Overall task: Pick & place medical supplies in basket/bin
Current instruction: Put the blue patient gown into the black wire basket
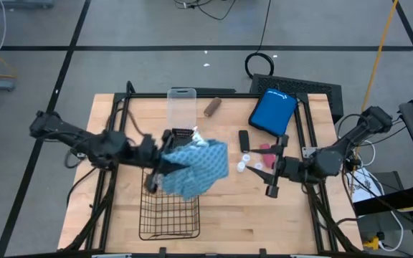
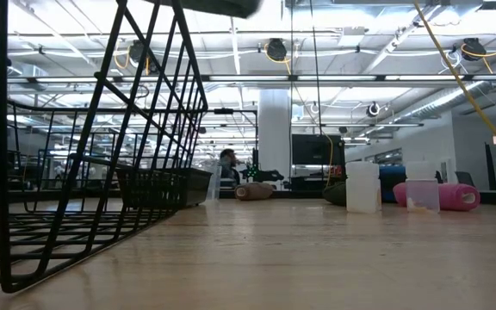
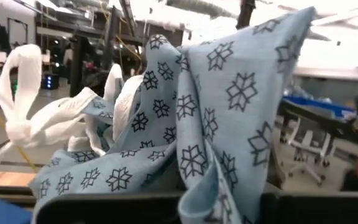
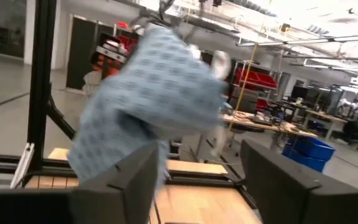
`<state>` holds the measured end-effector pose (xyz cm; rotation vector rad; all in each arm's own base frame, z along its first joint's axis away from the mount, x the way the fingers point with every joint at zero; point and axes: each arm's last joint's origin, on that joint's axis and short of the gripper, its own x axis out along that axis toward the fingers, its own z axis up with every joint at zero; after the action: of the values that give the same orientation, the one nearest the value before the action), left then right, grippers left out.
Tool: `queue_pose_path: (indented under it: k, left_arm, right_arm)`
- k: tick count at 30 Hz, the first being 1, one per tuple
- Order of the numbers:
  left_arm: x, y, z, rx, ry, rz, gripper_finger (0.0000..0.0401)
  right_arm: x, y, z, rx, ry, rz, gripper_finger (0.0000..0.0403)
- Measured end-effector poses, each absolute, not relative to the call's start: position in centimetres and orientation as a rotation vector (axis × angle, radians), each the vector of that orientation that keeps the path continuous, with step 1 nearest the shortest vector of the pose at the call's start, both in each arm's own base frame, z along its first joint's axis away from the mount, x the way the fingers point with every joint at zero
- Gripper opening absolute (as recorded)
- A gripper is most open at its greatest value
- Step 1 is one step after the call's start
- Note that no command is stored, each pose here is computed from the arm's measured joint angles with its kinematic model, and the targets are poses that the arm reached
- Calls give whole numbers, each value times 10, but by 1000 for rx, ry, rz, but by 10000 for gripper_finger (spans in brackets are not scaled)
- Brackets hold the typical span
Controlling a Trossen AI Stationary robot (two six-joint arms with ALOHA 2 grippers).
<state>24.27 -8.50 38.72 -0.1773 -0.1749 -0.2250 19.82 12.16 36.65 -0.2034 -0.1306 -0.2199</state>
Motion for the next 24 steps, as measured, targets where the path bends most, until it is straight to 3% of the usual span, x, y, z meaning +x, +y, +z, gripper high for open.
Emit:
queue_pose_path:
  k: [5,12,24]
  left_arm:
    - [207,-112,391,-42,-113,-243,7]
    - [184,-153,375,63,-48,-167,7]
    - [179,-185,288,-285,-109,-71,7]
  right_arm:
    - [189,121,371,-169,-137,-197,253]
    - [189,122,370,-171,-133,-194,250]
    - [189,122,370,-176,-131,-192,230]
